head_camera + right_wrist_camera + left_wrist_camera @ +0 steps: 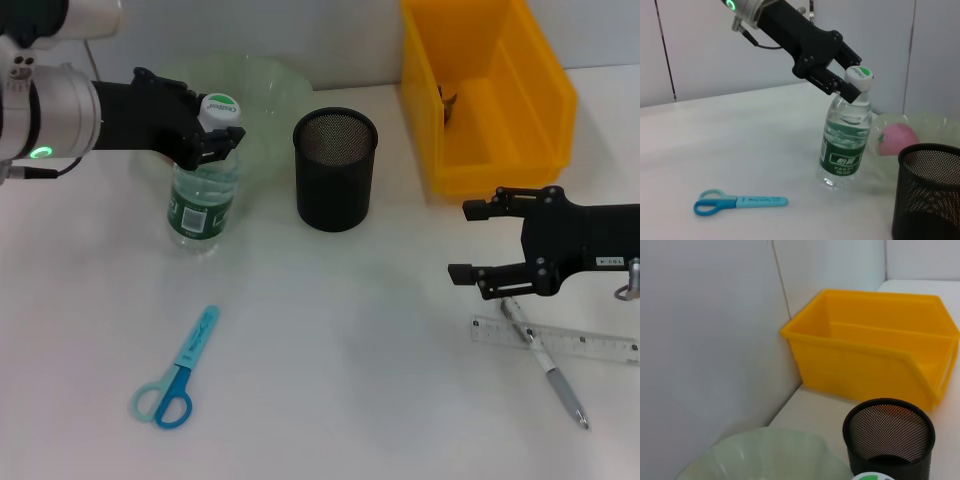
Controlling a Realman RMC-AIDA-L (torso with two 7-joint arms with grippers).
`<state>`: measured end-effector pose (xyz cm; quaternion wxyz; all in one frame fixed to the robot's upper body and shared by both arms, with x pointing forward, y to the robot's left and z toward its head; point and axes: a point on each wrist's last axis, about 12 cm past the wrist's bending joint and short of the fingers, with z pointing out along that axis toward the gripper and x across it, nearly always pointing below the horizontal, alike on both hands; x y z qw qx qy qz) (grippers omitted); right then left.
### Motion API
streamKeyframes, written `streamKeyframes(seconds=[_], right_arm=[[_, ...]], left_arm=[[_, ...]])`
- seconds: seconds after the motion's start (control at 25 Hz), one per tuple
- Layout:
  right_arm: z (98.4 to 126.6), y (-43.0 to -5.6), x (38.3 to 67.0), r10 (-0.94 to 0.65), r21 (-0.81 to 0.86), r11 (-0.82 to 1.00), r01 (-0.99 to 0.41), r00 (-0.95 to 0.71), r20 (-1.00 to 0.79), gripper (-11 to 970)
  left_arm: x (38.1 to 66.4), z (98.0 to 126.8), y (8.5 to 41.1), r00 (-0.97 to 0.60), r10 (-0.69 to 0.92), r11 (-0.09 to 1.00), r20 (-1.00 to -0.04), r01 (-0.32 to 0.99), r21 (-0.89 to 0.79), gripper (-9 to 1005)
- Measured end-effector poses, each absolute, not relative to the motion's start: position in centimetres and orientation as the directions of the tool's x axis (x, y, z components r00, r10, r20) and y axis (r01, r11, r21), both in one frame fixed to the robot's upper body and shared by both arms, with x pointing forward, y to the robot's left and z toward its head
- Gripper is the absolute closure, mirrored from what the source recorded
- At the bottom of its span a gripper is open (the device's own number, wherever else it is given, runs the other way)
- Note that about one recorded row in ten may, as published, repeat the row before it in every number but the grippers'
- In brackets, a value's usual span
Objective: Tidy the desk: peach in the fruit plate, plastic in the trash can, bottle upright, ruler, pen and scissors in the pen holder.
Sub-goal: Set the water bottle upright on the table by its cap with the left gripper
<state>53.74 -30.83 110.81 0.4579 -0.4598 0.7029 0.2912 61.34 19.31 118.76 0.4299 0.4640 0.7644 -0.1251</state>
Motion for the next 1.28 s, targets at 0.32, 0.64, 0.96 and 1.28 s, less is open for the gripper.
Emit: streamKeyframes(seconds=[0.32,0.64,0.96,1.28], right_arm=[[110.7,-30.9,53.6,-0.381,-0.015,0.411,-0.911,-0.156,-0.911,114],[110.8,-30.9,53.7,-0.382,-0.019,0.411,-0.911,-0.154,-0.911,114],[110.8,-30.8,53.7,-0.383,-0.021,0.410,-0.912,-0.151,-0.911,114],[110.8,-30.8,53.6,-0.380,-0.018,0.411,-0.911,-0.153,-0.912,114]], left_arm=[[60.9,119.1,20.4,-0.217,0.557,0.575,-0.802,0.797,0.184,551],[60.2,119.0,21.7,-0.261,0.497,0.622,-0.828,0.772,0.130,551],[59.8,118.7,22.1,-0.263,0.465,0.630,-0.845,0.770,0.107,551],[59.5,118.4,22.5,-0.265,0.452,0.634,-0.852,0.767,0.098,551]])
